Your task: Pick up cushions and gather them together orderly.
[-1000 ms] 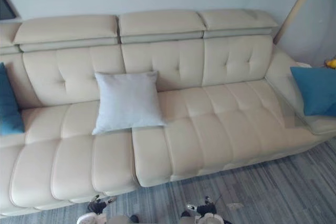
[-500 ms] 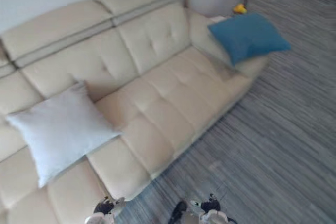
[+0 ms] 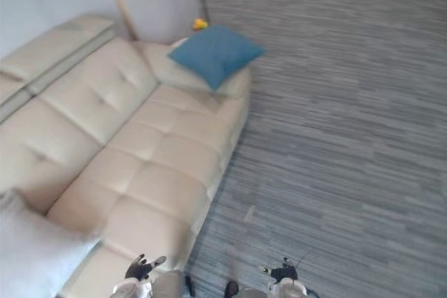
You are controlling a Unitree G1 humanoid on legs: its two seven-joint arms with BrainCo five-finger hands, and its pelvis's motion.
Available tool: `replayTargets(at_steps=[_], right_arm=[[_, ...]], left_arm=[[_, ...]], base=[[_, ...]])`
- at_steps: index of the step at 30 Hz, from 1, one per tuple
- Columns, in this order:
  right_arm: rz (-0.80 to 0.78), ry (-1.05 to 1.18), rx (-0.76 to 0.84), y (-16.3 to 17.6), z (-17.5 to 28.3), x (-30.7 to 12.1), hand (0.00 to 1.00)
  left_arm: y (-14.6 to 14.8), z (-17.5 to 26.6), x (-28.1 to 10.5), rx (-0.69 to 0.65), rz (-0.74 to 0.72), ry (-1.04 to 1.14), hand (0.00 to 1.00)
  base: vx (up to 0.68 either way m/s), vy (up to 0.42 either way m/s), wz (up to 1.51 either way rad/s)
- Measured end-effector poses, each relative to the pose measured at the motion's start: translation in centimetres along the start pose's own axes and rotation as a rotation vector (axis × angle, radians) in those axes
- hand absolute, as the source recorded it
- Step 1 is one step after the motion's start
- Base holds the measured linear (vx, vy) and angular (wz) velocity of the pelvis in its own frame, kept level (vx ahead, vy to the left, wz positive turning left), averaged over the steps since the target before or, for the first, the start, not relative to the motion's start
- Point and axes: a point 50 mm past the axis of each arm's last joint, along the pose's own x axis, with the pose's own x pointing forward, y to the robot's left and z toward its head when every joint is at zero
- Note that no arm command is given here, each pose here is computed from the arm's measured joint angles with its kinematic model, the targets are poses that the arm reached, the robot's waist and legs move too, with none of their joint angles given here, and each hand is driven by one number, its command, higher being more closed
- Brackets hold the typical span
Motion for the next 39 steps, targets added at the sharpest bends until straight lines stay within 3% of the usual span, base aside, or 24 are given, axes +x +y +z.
replayTargets(at_steps=[9, 17, 23, 39], right_arm=[[0.052, -0.001, 0.035, 2.3, -0.1, -0.5, 0.00], [0.044, 0.009, 0.035, 1.8, 0.0, -0.2, 0.00], [-0.042, 0.028, 0.036, -1.2, -0.5, 0.1, 0.00], [-0.001, 0.093, 0.073, 0.7, -1.8, -0.3, 0.00]], left_arm=[[0.3, 0.5, 0.2, 0.090, -0.019, -0.008, 0.00], [1.5, -0.1, 0.4, 0.155, 0.000, 0.033, 0.00], [-0.2, -0.2, 0.2, 0.096, -0.024, 0.033, 0.00], [0.4, 1.4, 0.6, 0.152, -0.025, -0.029, 0.00]], base=[[0.28, 0.168, -0.90], [0.24, -0.146, -0.15], [0.28, -0.247, -0.05], [0.38, 0.090, -0.02]])
